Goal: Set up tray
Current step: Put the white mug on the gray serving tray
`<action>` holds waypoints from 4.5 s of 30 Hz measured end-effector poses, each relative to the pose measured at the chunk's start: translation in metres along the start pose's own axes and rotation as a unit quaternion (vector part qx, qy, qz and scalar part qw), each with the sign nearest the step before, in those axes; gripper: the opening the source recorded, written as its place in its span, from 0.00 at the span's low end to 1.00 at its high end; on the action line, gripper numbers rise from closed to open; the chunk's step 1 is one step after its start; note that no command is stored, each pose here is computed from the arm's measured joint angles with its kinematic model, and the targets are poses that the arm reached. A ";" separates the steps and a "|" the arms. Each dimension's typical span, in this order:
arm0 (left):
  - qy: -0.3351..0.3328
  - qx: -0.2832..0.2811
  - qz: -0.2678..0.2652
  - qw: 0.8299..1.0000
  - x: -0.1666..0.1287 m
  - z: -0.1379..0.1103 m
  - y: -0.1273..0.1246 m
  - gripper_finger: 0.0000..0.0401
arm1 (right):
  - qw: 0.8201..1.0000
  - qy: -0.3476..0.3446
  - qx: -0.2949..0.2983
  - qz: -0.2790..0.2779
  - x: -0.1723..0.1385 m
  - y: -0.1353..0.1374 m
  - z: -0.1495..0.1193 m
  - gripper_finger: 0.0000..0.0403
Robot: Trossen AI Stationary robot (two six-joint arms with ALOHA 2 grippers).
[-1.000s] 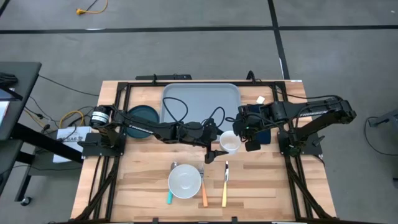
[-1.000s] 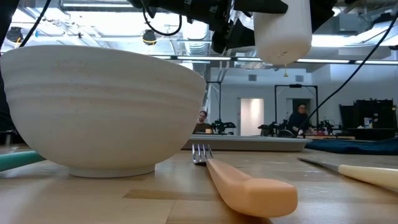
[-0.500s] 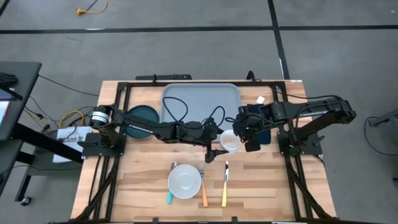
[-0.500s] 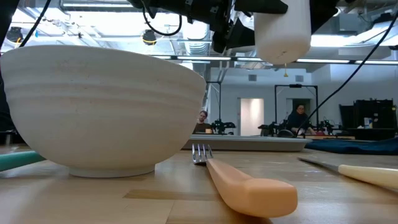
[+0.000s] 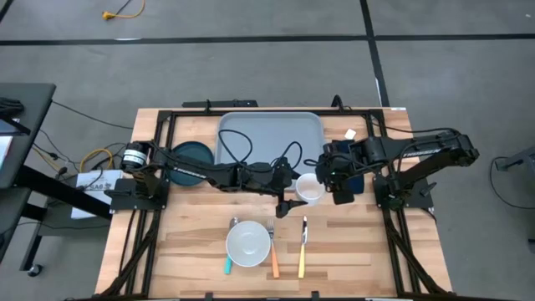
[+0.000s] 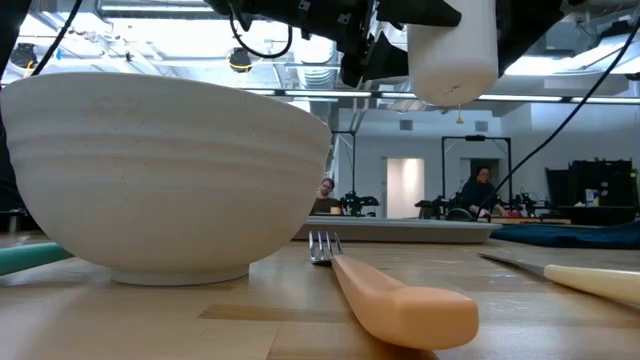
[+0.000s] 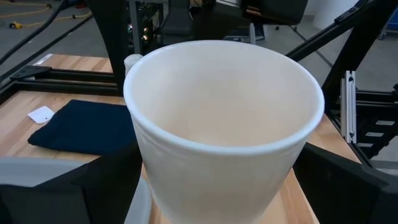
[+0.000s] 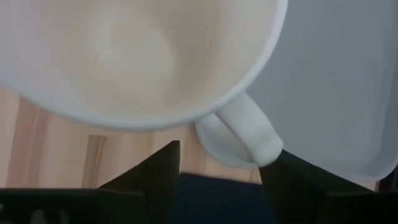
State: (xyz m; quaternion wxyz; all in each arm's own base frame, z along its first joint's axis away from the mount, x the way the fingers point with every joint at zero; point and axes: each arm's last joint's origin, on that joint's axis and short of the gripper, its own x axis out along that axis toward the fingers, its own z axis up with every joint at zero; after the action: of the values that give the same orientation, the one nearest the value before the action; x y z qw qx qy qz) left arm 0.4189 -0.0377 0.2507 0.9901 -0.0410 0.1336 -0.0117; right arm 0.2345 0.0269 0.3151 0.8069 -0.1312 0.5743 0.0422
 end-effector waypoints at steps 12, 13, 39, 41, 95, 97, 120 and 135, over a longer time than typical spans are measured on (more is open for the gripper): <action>0.000 0.003 0.004 1.000 0.000 0.000 0.001 0.93 | 1.000 -0.020 0.005 0.017 -0.033 -0.004 0.005 0.52; 0.000 0.003 0.005 1.000 0.000 0.000 0.002 0.93 | 1.000 -0.021 0.007 0.017 -0.037 -0.004 0.005 0.52; 0.001 0.078 0.127 0.989 -0.063 0.052 0.021 0.93 | 0.996 0.047 0.066 0.022 -0.051 -0.006 -0.008 0.53; 0.003 0.081 0.126 0.989 -0.063 0.052 0.020 0.93 | 0.996 0.047 0.066 0.022 -0.051 -0.006 -0.008 0.53; 0.055 0.115 0.174 0.976 -0.104 0.064 0.019 0.93 | 0.996 0.046 0.070 0.022 -0.051 -0.006 -0.008 0.52; 0.071 0.134 0.209 0.966 -0.113 0.065 0.022 0.93 | 0.996 0.046 0.070 0.022 -0.051 -0.006 -0.008 0.52; 0.126 0.027 0.209 0.969 -0.152 -0.008 0.163 0.93 | 0.996 0.043 0.070 0.021 -0.051 -0.006 -0.007 0.52; 0.014 0.040 0.231 0.972 -0.204 -0.082 0.227 0.93 | 0.997 0.041 0.067 0.021 -0.051 -0.006 -0.007 0.53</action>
State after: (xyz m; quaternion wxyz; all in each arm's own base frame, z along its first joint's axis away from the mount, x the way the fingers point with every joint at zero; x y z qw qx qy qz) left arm 0.2037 0.1893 0.2067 0.9649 0.0306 0.1528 0.2116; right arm 0.2121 0.0233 0.3617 0.7885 -0.0668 0.6112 0.0153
